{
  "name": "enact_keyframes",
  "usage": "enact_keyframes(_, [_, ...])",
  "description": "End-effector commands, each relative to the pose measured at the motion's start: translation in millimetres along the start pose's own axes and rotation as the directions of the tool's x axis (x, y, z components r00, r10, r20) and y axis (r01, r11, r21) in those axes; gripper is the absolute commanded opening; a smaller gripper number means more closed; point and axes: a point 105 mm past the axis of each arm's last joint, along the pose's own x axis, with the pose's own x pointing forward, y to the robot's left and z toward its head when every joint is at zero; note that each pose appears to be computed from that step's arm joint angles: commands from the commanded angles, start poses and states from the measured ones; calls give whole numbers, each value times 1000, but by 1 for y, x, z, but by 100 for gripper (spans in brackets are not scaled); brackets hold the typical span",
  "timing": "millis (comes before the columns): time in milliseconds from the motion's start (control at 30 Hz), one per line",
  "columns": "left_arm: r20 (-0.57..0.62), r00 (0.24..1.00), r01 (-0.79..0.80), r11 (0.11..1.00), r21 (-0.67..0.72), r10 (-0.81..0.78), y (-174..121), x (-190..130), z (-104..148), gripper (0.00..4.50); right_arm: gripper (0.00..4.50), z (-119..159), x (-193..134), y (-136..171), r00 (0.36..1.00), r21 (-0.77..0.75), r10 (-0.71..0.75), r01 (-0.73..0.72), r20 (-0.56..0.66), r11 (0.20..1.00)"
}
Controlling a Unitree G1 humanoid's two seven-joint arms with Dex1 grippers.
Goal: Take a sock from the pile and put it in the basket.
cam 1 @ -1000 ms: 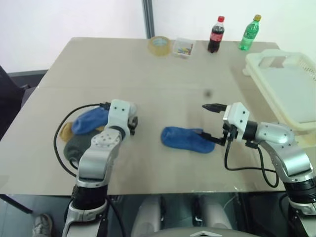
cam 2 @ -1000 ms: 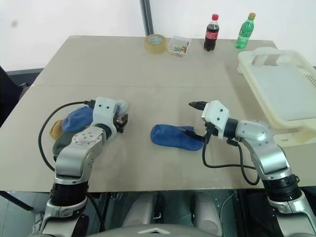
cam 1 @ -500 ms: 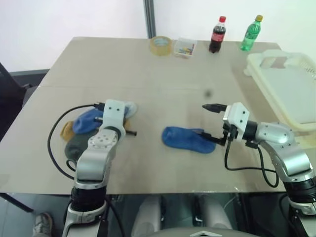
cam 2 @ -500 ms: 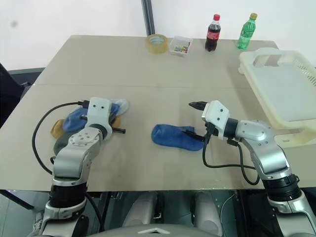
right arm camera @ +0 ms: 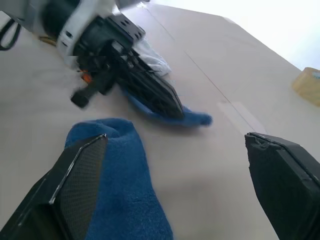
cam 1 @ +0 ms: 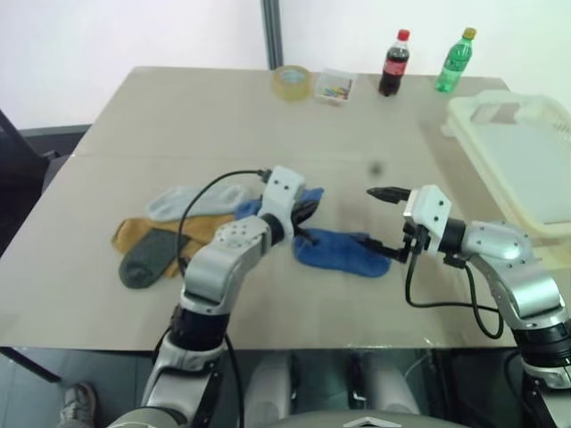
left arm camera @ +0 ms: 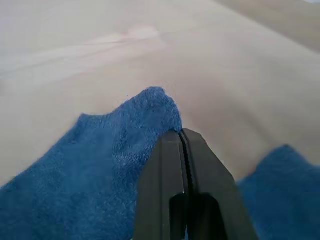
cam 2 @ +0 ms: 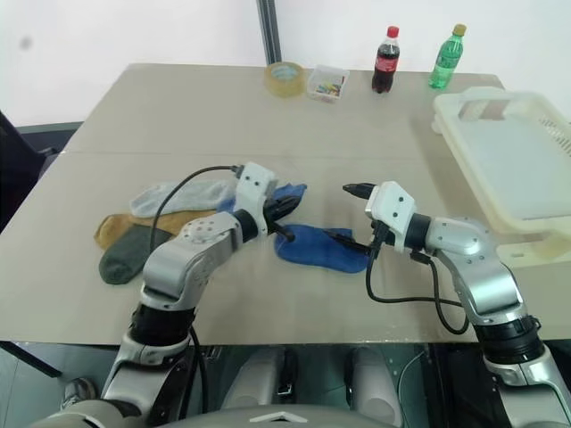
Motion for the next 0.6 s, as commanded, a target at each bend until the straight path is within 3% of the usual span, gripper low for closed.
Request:
enact_keyframes(33, [85,981,171,985,28,-173,-35,38,30,27,449,-1,-10,-11,996,-15,-74,73,-48,997])
enact_keyframes(100, [104,975,194,979,54,-199,-37,46,38,72,449,-6,-14,-15,992,12,-100,101,-83,995])
enact_keyframes(233, [149,973,164,982,95,-177,-20,32,50,232,449,-19,-15,-23,979,71,-138,149,-150,986])
enact_keyframes(433, [68,997,22,993,117,-30,26,-3,29,232,449,-38,8,-52,956,101,-191,218,-221,971])
enact_keyframes(600, [-39,999,10,996,84,-7,31,-2,1,232,449,-59,34,-82,937,103,-213,249,-278,963])
